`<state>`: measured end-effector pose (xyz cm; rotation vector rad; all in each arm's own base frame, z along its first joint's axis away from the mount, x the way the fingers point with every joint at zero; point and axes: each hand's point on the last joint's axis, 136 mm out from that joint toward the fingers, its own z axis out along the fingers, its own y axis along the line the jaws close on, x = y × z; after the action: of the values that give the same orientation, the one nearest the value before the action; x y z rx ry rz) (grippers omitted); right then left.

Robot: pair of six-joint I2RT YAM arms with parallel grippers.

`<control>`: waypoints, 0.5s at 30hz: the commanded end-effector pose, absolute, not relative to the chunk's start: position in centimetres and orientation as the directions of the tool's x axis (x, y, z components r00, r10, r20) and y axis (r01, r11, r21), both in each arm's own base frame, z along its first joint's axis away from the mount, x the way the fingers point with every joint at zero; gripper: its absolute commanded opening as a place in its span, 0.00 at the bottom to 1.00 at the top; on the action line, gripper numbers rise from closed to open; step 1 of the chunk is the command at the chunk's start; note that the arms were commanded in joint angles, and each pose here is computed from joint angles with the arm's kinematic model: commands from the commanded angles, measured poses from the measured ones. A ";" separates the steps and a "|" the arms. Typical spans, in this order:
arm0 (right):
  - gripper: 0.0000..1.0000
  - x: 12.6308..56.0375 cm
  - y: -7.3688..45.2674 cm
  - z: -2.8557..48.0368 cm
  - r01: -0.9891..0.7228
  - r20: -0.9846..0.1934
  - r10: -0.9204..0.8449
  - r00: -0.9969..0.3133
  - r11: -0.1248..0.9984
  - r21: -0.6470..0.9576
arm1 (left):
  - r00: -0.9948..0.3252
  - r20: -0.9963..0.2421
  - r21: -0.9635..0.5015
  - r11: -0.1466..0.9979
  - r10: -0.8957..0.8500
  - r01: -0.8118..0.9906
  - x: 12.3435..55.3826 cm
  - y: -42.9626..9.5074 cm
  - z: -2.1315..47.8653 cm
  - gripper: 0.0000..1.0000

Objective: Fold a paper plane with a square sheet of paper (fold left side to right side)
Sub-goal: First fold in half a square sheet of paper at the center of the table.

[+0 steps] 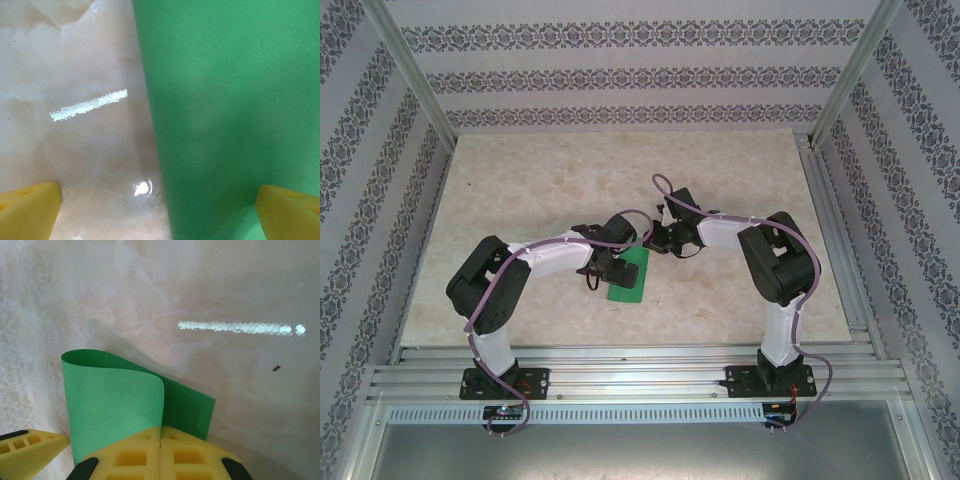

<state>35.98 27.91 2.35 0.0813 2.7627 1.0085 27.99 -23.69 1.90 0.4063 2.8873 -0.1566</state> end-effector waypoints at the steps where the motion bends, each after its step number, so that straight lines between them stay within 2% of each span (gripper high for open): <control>1: 0.00 36.7 27.3 2.0 -0.016 -0.183 0.128 -0.975 0.779 0.627 | -0.927 -0.233 -0.049 0.948 0.295 0.314 27.9 -24.1 2.2 1.00; 15: 0.00 36.2 27.4 1.8 -0.018 -0.177 0.122 -0.977 0.774 0.632 | -0.925 -0.237 -0.041 0.948 0.297 0.315 27.9 -24.1 2.3 1.00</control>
<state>36.01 27.77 2.27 0.0864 2.7647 1.0028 27.85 -23.89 1.90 0.4240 2.8832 -0.1461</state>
